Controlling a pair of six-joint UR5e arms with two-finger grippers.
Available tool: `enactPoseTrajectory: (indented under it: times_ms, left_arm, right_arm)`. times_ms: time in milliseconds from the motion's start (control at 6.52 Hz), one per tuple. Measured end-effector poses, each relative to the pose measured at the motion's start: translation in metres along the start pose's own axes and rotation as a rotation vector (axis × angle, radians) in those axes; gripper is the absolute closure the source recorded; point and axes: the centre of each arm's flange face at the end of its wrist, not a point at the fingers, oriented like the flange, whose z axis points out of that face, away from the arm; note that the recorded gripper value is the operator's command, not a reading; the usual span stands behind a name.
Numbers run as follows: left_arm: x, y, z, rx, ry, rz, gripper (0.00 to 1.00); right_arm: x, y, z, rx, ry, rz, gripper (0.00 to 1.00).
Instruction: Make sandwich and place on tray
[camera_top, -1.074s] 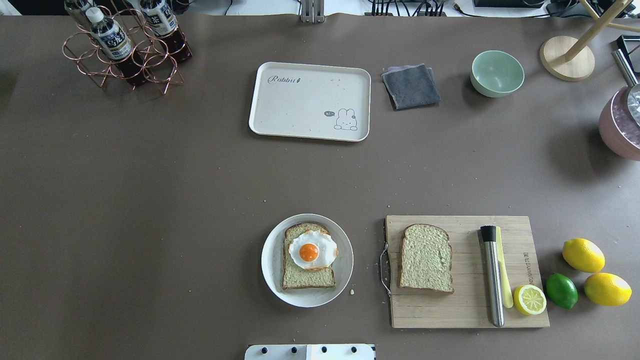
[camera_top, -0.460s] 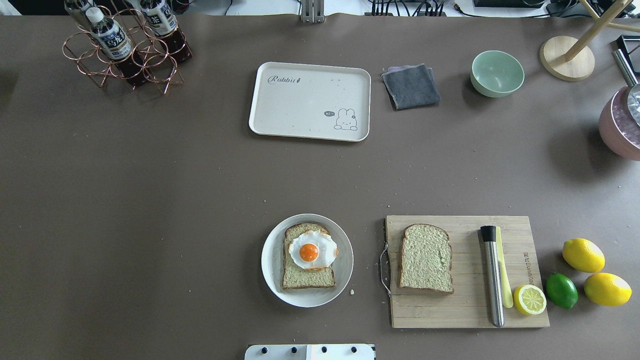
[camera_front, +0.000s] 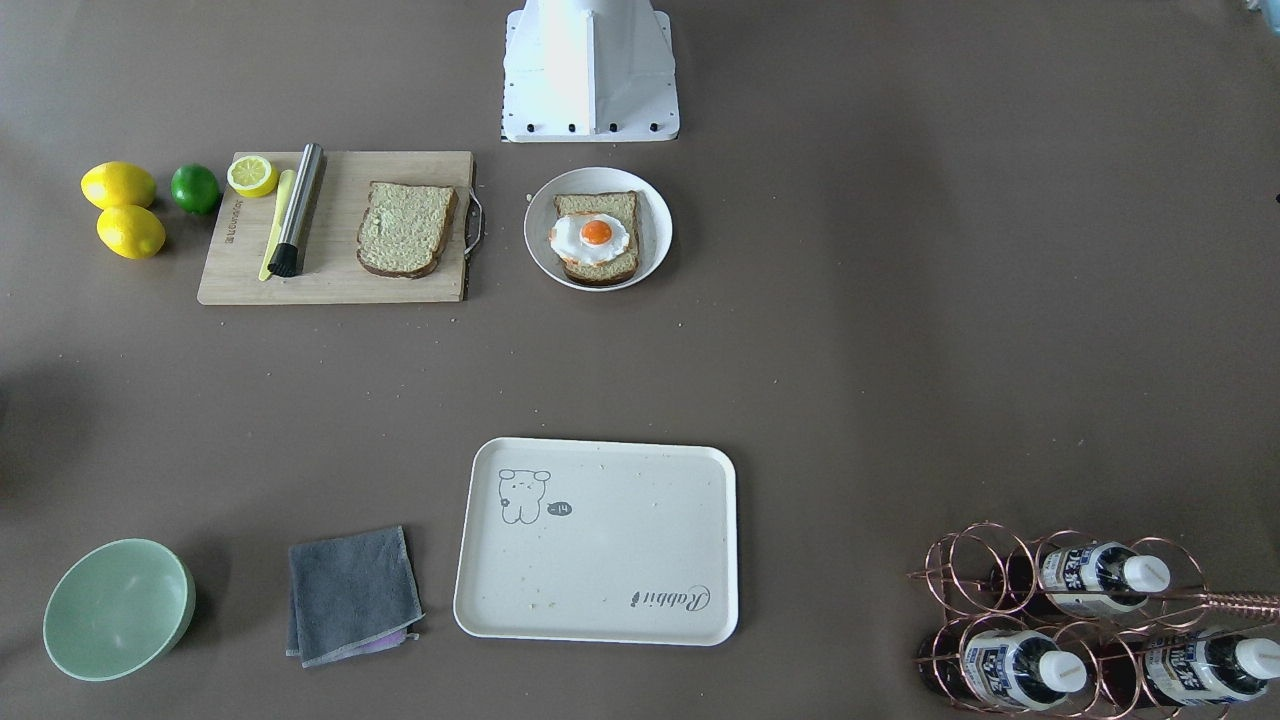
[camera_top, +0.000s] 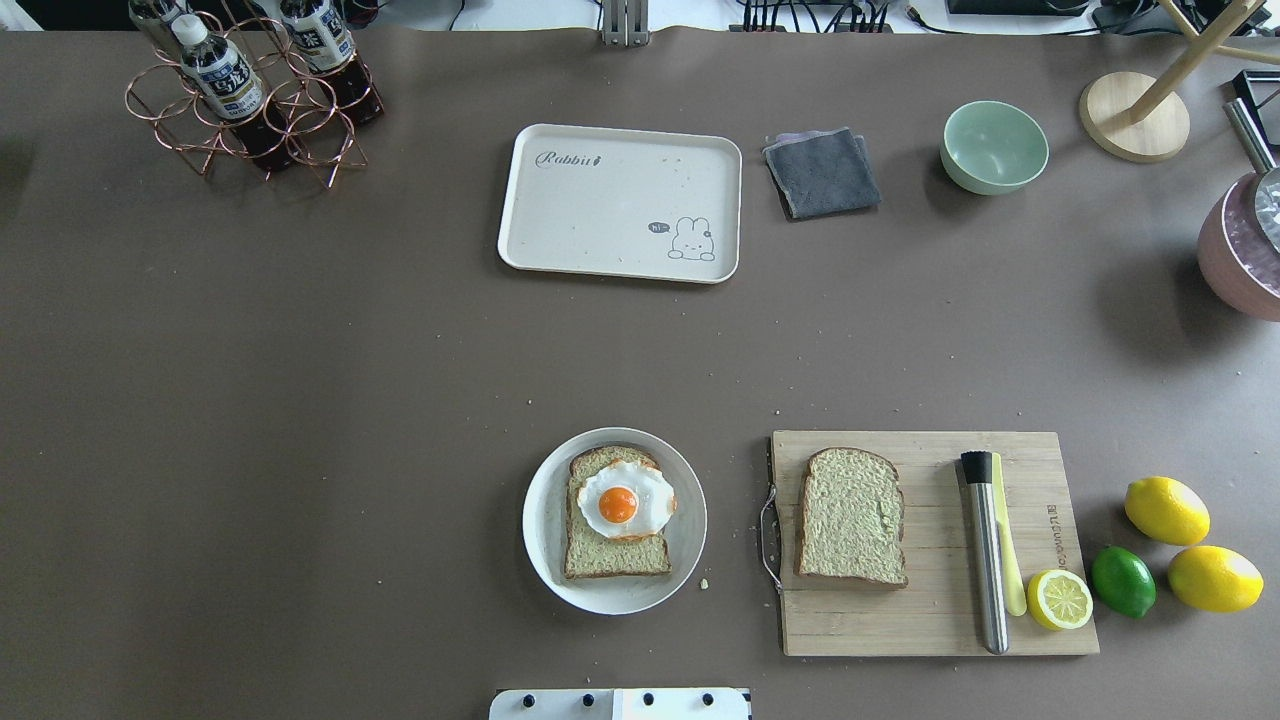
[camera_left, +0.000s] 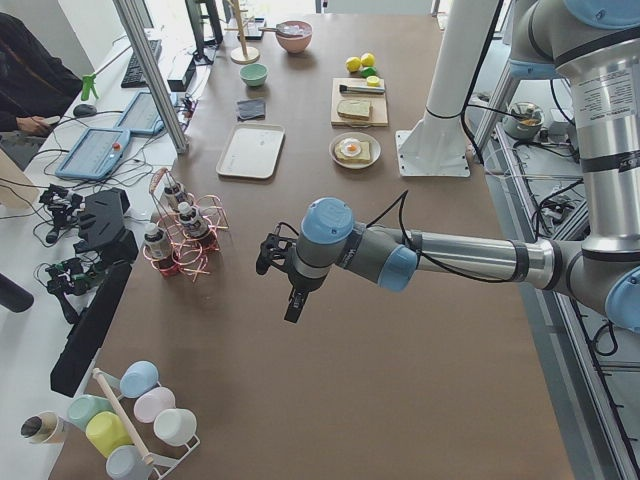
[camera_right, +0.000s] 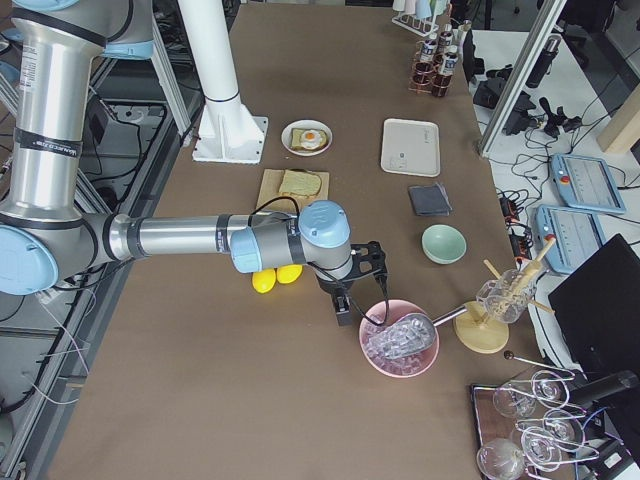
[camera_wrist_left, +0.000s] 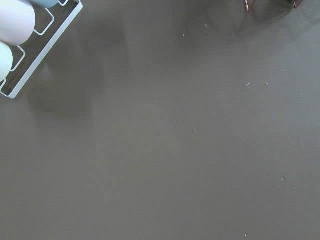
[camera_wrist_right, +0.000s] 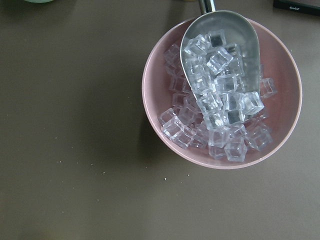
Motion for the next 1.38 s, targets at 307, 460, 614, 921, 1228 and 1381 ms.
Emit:
enactPoseTrajectory:
  times_ms: [307, 460, 614, 921, 1228, 1381]
  left_arm:
    - [0.039, -0.013, 0.014, 0.035, 0.060, -0.051, 0.02]
    - [0.063, -0.016, 0.026, 0.039, 0.090, -0.089, 0.02]
    - [0.085, -0.018, 0.039, 0.046, 0.106, -0.129, 0.02]
    - [0.129, -0.021, 0.061, 0.062, 0.113, -0.197, 0.02]
    - [0.160, -0.019, 0.071, 0.080, 0.126, -0.233, 0.02]
    - [0.177, -0.016, 0.077, 0.082, 0.131, -0.259, 0.02]
  right_arm:
    - [-0.042, -0.013, 0.011, 0.046, -0.063, 0.025, 0.00]
    - [-0.064, -0.018, 0.020, 0.060, -0.092, 0.052, 0.00]
    - [-0.090, -0.020, 0.028, 0.065, -0.123, 0.082, 0.00]
    - [-0.160, -0.021, 0.042, 0.052, -0.176, 0.151, 0.00]
    - [-0.237, -0.012, 0.056, 0.032, -0.191, 0.216, 0.00]
    - [-0.274, -0.002, 0.066, 0.028, -0.194, 0.236, 0.00]
